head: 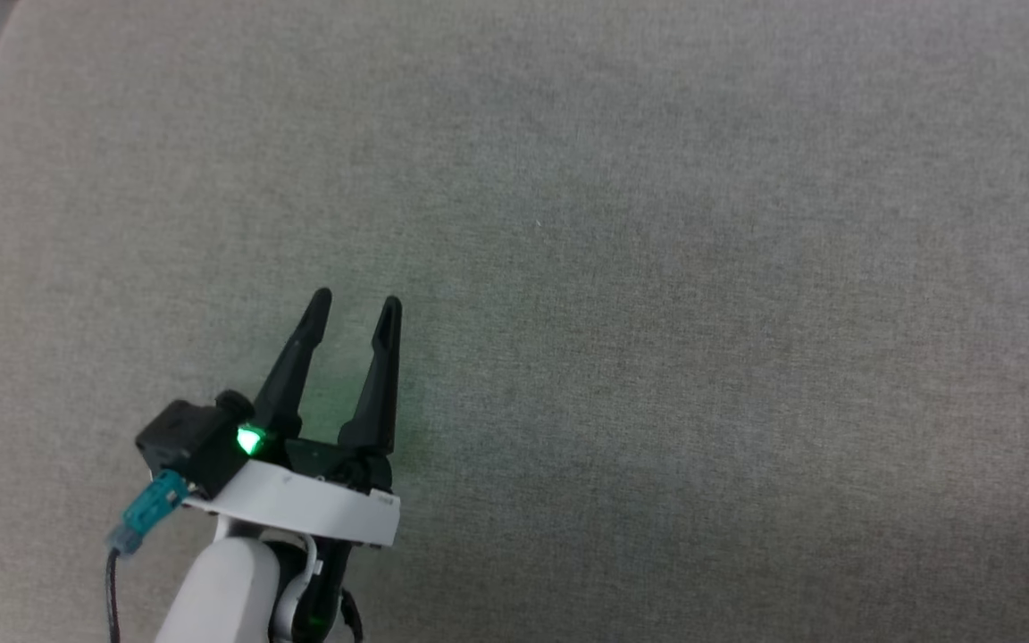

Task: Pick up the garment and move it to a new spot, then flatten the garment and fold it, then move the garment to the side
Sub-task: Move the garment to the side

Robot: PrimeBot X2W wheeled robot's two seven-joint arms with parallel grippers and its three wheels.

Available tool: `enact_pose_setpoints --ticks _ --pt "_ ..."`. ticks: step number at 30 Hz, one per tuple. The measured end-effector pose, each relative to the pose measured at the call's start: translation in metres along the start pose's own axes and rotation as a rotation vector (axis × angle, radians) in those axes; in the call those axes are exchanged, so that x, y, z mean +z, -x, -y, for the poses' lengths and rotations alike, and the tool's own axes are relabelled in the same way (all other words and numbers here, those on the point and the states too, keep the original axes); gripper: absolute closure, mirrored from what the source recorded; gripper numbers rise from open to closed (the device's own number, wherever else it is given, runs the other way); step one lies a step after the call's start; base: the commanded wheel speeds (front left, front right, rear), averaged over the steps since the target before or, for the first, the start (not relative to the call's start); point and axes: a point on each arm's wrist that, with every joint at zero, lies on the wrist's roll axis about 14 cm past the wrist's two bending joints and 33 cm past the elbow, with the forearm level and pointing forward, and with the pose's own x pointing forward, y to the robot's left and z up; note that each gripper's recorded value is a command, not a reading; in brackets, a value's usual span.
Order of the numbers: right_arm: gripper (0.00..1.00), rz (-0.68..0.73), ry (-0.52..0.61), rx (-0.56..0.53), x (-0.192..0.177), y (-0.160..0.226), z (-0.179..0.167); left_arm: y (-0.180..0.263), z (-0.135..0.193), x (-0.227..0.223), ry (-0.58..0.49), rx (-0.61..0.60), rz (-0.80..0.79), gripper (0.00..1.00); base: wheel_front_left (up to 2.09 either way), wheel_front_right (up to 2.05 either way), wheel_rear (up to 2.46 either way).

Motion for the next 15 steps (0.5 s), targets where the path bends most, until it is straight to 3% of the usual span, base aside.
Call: enact_pose_setpoints --ticks 6,15 --pt "1.00 -0.063 0.035 -0.038 -0.019 -0.019 0.006 -0.011 0.001 -0.009 -0.002 -0.013 -0.017 0.00 0.00 0.00 0.00" --pt "1.00 -0.126 -0.021 -0.011 -0.038 -0.052 -0.021 -0.020 0.000 -0.027 -0.004 -0.020 -0.057 0.00 0.00 0.00 0.00"
